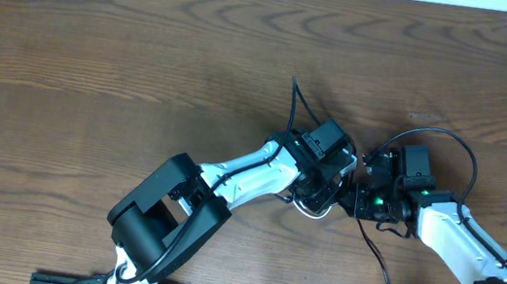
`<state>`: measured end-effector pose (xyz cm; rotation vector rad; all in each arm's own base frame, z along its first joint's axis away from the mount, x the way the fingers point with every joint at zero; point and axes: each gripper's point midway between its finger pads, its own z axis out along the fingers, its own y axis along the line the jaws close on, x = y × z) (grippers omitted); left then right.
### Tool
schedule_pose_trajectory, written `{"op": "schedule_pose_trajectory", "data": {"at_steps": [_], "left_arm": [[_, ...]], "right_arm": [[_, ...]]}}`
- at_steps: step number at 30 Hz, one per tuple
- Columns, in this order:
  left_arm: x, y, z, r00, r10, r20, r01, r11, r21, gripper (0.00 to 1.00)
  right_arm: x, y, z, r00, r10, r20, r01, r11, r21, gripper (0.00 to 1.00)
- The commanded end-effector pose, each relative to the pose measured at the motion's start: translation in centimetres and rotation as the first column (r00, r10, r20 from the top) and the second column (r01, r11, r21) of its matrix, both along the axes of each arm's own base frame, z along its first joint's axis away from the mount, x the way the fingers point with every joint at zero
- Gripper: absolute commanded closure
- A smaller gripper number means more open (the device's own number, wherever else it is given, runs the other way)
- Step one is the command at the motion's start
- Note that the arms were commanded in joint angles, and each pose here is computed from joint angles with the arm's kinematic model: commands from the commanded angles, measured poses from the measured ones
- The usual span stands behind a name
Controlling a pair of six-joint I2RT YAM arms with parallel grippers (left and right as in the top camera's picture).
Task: Untangle cables
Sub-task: 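Hold the bundle with both grippers and pull the strands slightly apart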
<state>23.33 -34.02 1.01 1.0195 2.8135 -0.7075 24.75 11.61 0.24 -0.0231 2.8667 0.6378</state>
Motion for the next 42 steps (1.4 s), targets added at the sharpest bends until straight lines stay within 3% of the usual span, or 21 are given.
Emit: {"op": "schedule_pose_trajectory", "data": {"at_steps": [1, 10, 17, 23, 30, 35, 36, 38, 42], "left_arm": [[0.0, 2.5, -3.5, 1.000, 0.017, 0.011, -0.019, 0.992, 0.125, 0.75], [0.0, 1.6, -3.6, 0.998, -0.006, 0.070, -0.004, 0.990, 0.140, 0.74], [1.0, 2.1, -3.9, 0.987, 0.035, 0.156, -0.066, 0.977, 0.201, 0.74], [0.9, 2.2, -4.0, 0.988, 0.044, 0.150, -0.075, 0.976, 0.203, 0.74], [0.5, 2.7, -4.7, 0.988, 0.044, 0.145, -0.074, 0.975, 0.211, 0.77], [-0.1, 3.5, -5.9, 0.988, 0.060, 0.140, -0.089, 0.973, 0.211, 0.78], [-0.2, 3.6, -6.0, 0.988, 0.066, 0.137, -0.094, 0.972, 0.213, 0.79], [-0.2, 3.6, -5.9, 0.988, 0.066, 0.137, -0.094, 0.973, 0.213, 0.92], [0.2, 2.9, -4.6, 0.986, 0.074, 0.150, -0.101, 0.978, 0.181, 0.93]], "right_arm": [[0.0, -1.9, -0.8, 0.999, -0.043, 0.004, 0.043, 0.992, -0.116, 0.70], [-0.1, -3.6, -1.3, 0.998, -0.068, 0.006, 0.067, 0.975, -0.210, 0.72], [-0.3, -3.5, -1.3, 0.998, -0.067, -0.003, 0.065, 0.976, -0.207, 0.73], [-0.1, -3.5, -1.2, 0.998, -0.070, 0.005, 0.070, 0.978, -0.198, 0.68], [0.6, -1.4, 0.8, 0.999, -0.038, 0.010, 0.038, 0.999, 0.003, 0.62], [0.9, -1.7, 1.1, 0.998, -0.055, 0.017, 0.055, 0.998, 0.023, 0.60], [0.9, -1.7, 1.1, 0.998, -0.054, 0.017, 0.054, 0.998, 0.023, 0.60], [0.9, -1.5, 1.2, 0.999, -0.034, 0.024, 0.033, 0.999, 0.034, 0.60], [1.0, -1.1, 1.5, 0.999, -0.024, 0.033, 0.021, 0.998, 0.062, 0.57]]}}
